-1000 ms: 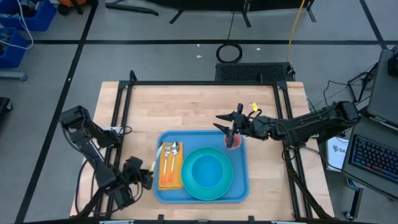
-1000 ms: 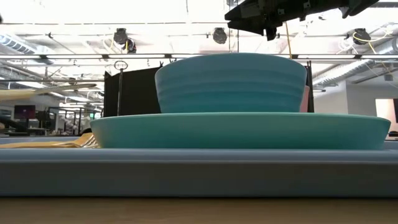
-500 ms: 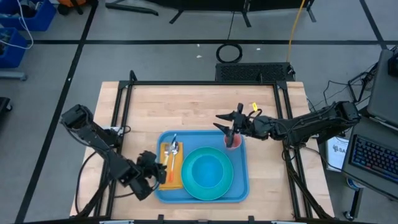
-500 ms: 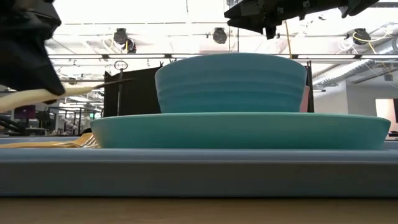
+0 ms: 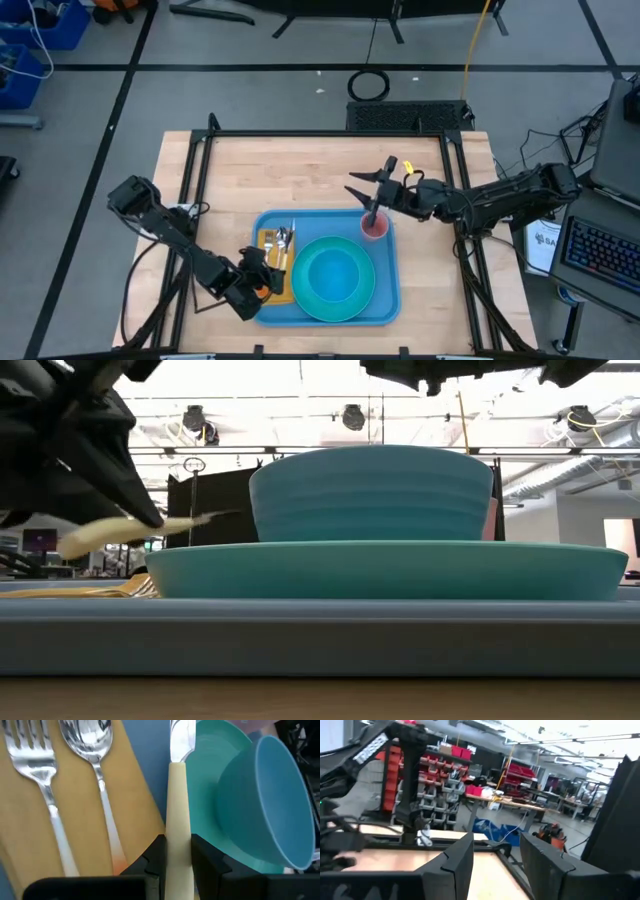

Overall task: Set up tray
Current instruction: Put the yellow knife on top of the yellow napkin in the blue serving tray

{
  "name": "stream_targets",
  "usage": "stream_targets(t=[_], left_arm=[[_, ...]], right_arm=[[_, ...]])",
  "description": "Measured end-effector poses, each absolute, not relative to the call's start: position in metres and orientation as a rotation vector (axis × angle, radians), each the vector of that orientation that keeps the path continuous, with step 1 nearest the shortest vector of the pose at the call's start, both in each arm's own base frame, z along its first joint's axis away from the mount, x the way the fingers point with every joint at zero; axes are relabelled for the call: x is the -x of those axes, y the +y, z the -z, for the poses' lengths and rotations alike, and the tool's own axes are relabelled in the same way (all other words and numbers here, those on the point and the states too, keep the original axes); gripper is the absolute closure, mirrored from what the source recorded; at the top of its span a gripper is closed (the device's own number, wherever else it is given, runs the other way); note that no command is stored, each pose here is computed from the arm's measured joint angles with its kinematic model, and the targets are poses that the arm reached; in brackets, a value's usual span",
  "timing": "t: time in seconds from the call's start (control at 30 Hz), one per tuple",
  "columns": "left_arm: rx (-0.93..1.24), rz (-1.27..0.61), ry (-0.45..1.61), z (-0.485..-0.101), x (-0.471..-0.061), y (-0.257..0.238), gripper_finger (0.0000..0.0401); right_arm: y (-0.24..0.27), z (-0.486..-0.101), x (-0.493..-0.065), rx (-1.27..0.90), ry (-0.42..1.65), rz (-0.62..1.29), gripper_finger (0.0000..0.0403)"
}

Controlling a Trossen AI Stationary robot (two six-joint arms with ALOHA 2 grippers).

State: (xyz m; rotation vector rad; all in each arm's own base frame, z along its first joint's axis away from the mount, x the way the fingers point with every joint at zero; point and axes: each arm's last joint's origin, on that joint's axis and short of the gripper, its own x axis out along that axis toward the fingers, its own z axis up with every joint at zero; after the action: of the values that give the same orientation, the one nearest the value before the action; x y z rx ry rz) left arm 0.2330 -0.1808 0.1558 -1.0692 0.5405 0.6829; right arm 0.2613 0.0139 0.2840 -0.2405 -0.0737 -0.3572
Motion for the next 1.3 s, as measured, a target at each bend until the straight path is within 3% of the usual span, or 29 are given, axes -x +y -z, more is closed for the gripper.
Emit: stream_targets(t=[0.63,1.1,1.3], left_arm=[[1.219,-0.766,0.514,-0.126,-0.245,-0.185,0.0335],[1.27,-0.807,0.618,-0.124,-0.252,-0.174,0.0335],[1.28,-0.818,0.617,-0.124,-0.255,-0.17,0.0306]], right_arm=[[-0.025,-0.305,-0.255,0.301,-0.251,0.545,0.025],[-0.03,-0.307,-0.255,0.309,-0.282,0.519,0.025],[-0.03,-0.306,-0.255,0.311,-0.274,0.518,0.025]])
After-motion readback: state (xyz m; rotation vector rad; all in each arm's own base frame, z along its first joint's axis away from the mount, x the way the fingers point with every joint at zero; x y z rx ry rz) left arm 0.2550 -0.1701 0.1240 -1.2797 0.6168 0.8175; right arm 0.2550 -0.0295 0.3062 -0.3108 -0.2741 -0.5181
